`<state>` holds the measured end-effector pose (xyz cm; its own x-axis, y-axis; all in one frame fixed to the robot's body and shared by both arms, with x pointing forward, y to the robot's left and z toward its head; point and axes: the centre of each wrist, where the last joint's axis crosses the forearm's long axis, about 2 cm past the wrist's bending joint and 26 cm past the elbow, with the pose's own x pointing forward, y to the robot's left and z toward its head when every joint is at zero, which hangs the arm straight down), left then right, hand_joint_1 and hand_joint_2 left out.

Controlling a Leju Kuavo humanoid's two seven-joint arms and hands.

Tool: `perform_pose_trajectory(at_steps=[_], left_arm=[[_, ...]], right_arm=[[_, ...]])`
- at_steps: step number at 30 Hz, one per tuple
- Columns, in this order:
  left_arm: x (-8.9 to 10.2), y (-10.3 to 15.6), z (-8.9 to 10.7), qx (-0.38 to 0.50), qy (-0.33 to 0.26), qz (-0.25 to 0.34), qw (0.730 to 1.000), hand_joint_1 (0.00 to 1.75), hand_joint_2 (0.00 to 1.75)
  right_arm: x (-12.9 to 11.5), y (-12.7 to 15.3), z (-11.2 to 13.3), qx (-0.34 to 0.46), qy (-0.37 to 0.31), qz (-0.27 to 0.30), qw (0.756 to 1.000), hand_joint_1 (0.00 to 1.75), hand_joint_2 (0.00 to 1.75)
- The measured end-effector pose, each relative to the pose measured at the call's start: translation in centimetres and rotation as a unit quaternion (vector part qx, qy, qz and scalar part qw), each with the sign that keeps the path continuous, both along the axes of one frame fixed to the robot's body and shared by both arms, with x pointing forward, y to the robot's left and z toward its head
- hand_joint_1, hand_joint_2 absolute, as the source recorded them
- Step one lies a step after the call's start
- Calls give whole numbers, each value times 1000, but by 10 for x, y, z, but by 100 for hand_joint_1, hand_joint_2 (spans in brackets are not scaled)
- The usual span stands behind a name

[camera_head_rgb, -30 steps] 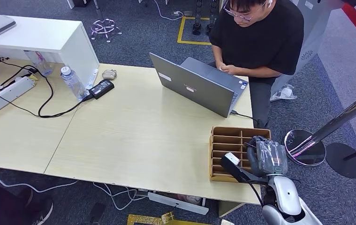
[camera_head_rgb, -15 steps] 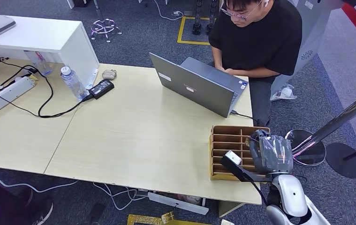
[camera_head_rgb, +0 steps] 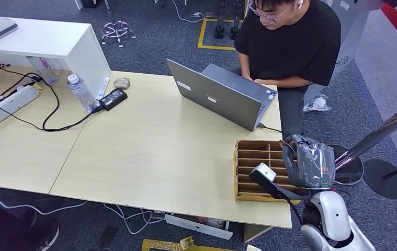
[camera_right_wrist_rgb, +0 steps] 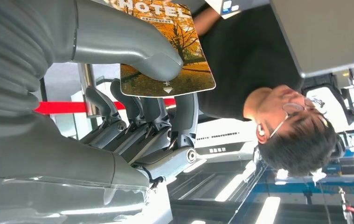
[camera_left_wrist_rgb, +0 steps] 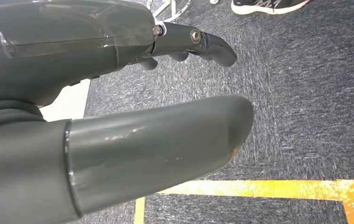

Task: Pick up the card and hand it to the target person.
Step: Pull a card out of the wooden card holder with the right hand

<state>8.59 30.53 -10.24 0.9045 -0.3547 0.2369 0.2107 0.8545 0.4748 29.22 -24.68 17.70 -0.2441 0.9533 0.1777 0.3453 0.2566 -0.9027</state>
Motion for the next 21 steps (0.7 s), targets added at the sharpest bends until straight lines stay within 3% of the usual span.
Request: perform_pose_trajectory(at_steps=[9, 21], left_arm=[[0, -1, 0, -3, 12, -4, 1000, 0, 0], [0, -4, 0, -15, 27, -5, 1000, 0, 0]], right_arm=[[21, -4, 14, 15, -5, 15, 1000, 153, 175], [48, -12, 9, 28, 15, 14, 999, 152, 175]])
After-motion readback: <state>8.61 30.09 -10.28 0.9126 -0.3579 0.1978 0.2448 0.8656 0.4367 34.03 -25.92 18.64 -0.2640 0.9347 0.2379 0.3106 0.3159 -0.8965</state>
